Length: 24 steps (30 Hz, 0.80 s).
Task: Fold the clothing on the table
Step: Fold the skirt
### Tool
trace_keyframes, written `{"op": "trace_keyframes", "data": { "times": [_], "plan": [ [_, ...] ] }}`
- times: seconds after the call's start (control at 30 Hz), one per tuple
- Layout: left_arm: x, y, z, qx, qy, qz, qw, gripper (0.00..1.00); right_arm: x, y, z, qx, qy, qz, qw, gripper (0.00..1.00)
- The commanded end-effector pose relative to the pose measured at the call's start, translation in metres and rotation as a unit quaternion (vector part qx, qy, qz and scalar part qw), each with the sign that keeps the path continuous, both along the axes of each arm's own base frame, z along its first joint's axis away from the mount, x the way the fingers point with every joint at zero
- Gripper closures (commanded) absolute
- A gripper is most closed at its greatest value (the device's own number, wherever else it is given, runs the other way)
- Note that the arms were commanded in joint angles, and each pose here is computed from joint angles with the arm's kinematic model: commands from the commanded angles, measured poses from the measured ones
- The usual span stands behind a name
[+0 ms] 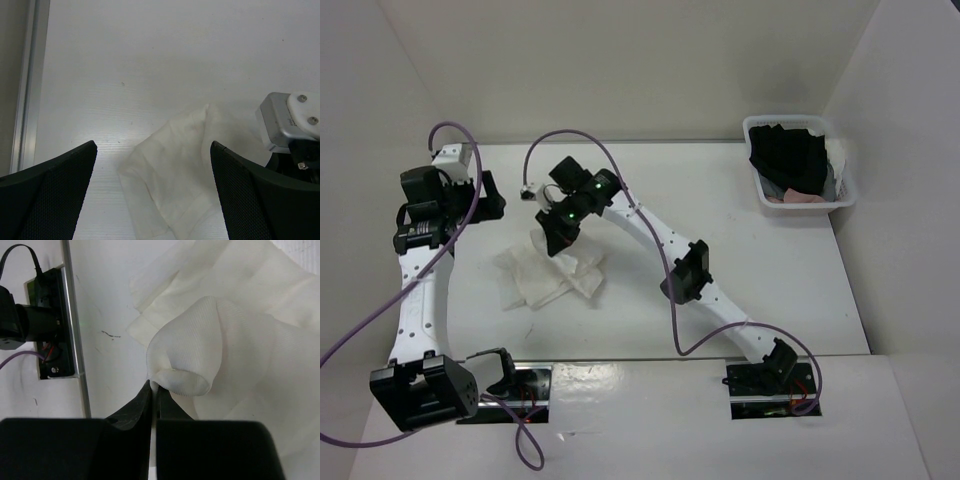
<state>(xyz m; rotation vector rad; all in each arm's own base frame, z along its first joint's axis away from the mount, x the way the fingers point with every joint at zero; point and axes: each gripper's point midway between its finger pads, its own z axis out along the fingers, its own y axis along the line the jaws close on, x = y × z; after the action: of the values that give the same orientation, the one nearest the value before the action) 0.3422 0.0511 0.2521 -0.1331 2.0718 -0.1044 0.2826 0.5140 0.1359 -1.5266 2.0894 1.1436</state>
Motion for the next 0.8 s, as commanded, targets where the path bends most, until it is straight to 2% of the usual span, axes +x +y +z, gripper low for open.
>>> {"op": "trace_keyframes", "data": {
  "times": [0.0,0.1,0.17,0.23,0.33,0.47,0.57,0.77],
  "plan": [
    [-0.002,0.003,0.006,0.014,-0.014,-0.003,1.0,0.0,-0.001,0.0,0.02,0.01,-0.02,-0.003,1.0,1.0],
    [-0.005,0.003,0.007,0.022,-0.014,-0.007,1.0,0.0,0.042,-0.023,0.004,-0.011,-0.019,-0.059,0.998,1.0],
    [-0.005,0.003,0.007,0.026,-0.014,-0.01,1.0,0.0,0.087,-0.053,-0.001,-0.033,-0.029,-0.127,0.991,1.0],
    [-0.005,0.004,0.007,0.03,-0.014,-0.012,0.999,0.0,0.114,-0.077,0.007,-0.037,-0.042,-0.163,0.985,1.0],
    [-0.004,0.003,0.005,0.032,-0.011,-0.019,0.999,0.0,0.17,-0.145,0.021,-0.053,-0.048,-0.248,0.966,1.0],
    [-0.003,0.0,0.0,0.024,-0.003,-0.028,0.999,0.0,0.196,-0.208,0.044,-0.068,-0.059,-0.301,0.949,1.0],
    [-0.002,-0.002,-0.003,0.02,0.001,-0.032,0.999,0.0,0.2,-0.241,0.056,-0.084,-0.06,-0.327,0.939,1.0],
    [0.0,-0.005,-0.002,0.013,0.006,-0.04,0.999,0.0,0.204,-0.269,0.068,-0.113,-0.082,-0.362,0.922,1.0]
  ]
}}
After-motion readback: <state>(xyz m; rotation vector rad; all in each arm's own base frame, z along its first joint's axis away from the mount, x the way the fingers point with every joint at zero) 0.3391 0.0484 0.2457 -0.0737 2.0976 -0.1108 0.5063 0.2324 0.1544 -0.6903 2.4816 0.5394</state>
